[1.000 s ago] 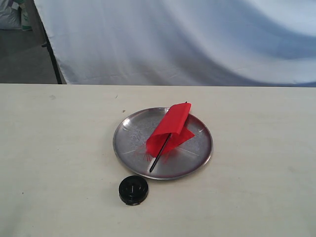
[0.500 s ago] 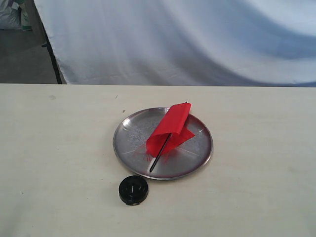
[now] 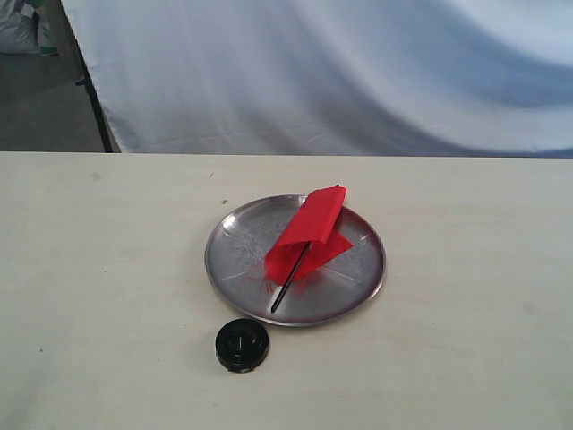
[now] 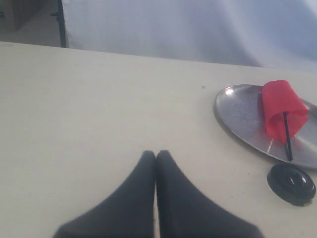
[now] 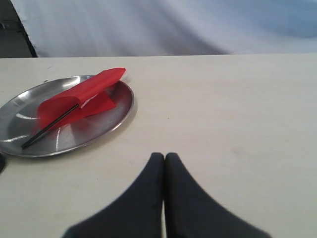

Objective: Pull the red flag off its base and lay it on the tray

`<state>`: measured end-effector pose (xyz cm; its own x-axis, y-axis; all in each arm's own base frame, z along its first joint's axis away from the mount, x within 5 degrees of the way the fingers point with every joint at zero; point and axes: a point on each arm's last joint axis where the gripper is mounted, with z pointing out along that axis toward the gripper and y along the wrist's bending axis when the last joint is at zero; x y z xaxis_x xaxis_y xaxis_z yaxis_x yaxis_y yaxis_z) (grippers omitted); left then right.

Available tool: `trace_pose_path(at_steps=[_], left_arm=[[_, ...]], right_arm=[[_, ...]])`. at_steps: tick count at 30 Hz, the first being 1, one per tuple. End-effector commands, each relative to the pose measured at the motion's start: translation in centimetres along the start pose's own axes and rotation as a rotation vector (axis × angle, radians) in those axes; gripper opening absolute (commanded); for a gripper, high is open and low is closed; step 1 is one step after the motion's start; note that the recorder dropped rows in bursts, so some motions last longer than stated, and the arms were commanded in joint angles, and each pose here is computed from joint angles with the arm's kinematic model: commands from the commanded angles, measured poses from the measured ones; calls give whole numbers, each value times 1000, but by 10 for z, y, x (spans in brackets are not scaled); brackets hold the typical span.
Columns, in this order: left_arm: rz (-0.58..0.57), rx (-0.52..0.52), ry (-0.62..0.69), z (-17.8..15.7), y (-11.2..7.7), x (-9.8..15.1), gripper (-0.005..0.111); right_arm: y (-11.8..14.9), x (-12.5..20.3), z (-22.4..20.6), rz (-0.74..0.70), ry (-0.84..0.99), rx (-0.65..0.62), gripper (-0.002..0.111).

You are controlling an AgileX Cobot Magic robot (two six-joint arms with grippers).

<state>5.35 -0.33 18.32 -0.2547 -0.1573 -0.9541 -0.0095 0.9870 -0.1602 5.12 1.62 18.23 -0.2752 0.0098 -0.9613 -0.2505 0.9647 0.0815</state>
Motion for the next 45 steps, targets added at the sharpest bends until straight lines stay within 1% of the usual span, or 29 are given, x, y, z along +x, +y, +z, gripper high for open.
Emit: trace_pose_path(at_steps=[1, 22, 29, 45], left_arm=[[-12, 0, -2, 0, 0, 1, 0], [-12, 0, -2, 0, 0, 1, 0], [-12, 0, -2, 0, 0, 1, 0], [-12, 0, -2, 0, 0, 1, 0]], right_arm=[[0, 1, 0, 1, -6, 6, 0], [-2, 0, 0, -44, -7, 25, 0], [-2, 0, 0, -14, -7, 25, 0], [-2, -2, 0, -19, -36, 26, 0]])
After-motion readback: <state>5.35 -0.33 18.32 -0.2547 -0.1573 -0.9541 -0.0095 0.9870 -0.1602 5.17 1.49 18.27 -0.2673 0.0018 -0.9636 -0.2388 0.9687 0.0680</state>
